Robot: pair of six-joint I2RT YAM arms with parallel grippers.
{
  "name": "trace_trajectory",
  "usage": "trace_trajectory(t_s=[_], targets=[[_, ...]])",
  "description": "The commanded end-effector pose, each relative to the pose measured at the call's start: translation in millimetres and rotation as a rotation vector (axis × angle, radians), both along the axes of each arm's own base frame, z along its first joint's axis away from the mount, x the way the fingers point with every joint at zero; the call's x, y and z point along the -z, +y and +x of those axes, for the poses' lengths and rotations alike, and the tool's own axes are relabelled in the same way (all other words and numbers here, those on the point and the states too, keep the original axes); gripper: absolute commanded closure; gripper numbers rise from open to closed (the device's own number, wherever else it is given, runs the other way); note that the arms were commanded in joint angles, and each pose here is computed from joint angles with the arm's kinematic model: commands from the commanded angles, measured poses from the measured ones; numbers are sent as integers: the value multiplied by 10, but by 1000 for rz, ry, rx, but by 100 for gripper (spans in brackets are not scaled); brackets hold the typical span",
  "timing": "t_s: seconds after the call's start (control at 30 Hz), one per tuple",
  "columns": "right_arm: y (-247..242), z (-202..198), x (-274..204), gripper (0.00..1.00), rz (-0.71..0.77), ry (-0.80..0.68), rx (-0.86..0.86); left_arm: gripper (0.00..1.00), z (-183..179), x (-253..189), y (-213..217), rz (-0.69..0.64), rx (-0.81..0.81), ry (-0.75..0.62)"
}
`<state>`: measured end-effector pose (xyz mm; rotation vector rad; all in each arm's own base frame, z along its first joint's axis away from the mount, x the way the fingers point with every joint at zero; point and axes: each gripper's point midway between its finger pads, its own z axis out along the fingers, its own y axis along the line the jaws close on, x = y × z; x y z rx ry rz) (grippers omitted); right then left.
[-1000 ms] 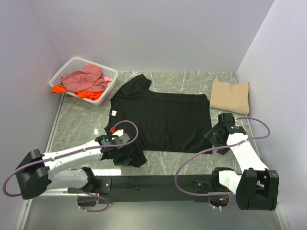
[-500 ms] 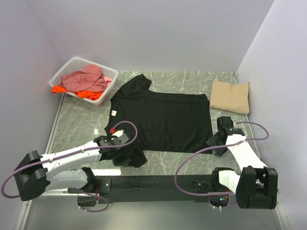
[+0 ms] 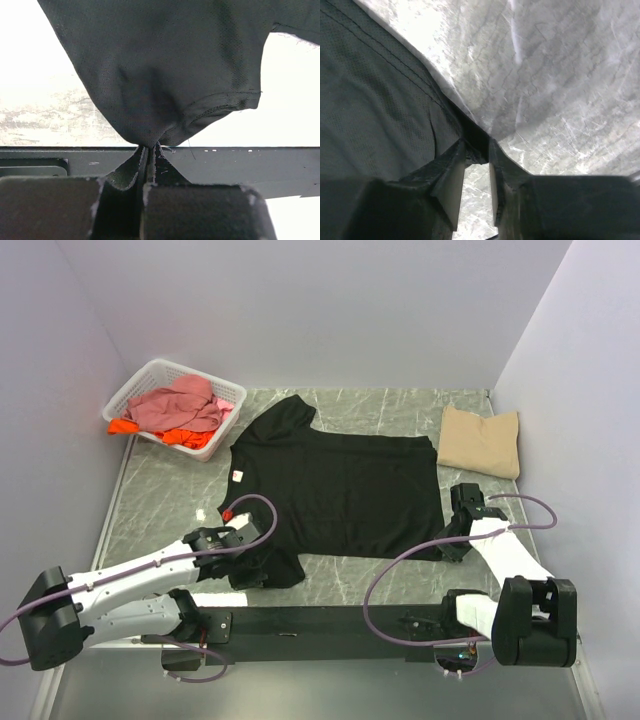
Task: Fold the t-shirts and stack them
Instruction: Flatten the tshirt out
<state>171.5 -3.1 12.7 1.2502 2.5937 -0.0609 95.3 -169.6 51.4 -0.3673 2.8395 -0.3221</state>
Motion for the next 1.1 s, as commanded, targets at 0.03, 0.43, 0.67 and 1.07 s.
trace_trajectory(t_s=[0.03, 0.43, 0.67, 1.07], targets=[[-21, 29, 37, 76, -9, -14, -1, 99, -10, -13, 16, -13, -18, -1], [223, -35, -155, 100, 21, -30, -128, 99, -52, -143, 22, -44, -4, -4], [200, -256, -411, 100, -50, 34, -163, 100, -156, -236, 55, -56, 15, 28], [102, -477, -619, 100, -93, 80, -149, 100, -324, -497, 260, -69, -56, 60]])
